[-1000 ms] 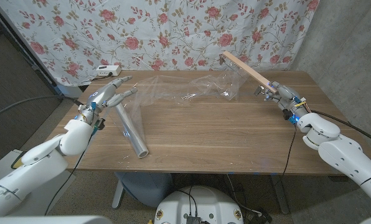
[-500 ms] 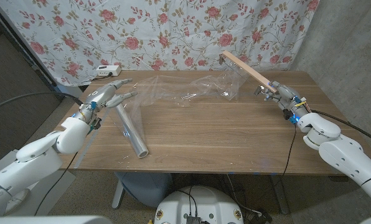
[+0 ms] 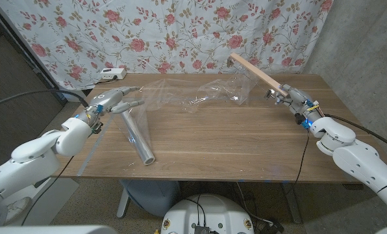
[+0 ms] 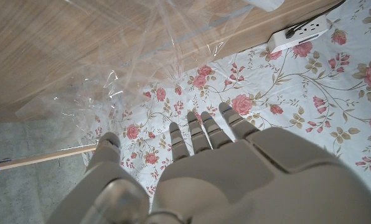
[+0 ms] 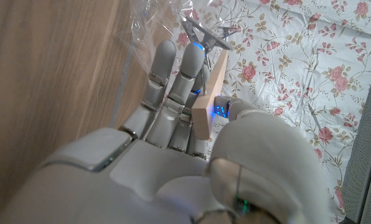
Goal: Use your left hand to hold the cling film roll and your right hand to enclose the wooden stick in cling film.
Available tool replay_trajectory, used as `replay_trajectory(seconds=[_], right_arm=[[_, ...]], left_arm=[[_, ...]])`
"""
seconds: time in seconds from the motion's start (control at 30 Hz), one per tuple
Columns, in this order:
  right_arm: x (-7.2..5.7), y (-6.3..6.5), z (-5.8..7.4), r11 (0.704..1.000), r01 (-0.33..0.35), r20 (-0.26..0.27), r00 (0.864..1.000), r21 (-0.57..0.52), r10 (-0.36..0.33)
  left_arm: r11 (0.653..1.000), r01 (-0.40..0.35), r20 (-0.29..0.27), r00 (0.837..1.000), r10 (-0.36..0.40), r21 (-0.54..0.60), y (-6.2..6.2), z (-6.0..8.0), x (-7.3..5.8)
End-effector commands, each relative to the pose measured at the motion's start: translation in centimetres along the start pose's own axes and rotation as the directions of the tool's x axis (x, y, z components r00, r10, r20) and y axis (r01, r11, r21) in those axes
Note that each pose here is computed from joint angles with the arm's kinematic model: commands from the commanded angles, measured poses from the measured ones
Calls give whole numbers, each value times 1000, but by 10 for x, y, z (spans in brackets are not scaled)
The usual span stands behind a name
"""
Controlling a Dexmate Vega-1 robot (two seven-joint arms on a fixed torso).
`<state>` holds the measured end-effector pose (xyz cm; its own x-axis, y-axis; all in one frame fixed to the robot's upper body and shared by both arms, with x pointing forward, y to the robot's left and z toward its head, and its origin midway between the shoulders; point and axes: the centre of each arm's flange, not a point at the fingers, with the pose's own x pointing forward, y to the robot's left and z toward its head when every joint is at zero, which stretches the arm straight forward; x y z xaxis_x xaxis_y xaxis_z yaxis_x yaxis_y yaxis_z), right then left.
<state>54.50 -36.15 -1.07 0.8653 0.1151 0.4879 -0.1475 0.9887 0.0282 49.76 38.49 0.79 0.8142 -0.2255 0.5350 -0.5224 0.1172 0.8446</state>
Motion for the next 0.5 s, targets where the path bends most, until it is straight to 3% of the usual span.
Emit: replay_trajectory(seconds=[0.03, 0.07, 0.13, 0.5], right_arm=[[-5, 0, -3, 1000, 4, 16, 1000, -12, -4], [-6, 0, -2, 1000, 2, 15, 1000, -20, -2], [-5, 0, -1, 1000, 0, 10, 1000, -21, 0], [-3, -3, 1, 1000, 7, 7, 1000, -26, -7]], left_arm=[[997, 43, 2, 999, -44, 62, 4, -2, 9], [997, 57, 2, 998, -57, 48, 6, -2, 10], [985, 82, 7, 996, -84, 154, 7, 0, 12], [979, 109, 34, 993, -116, 174, 11, -4, 15]])
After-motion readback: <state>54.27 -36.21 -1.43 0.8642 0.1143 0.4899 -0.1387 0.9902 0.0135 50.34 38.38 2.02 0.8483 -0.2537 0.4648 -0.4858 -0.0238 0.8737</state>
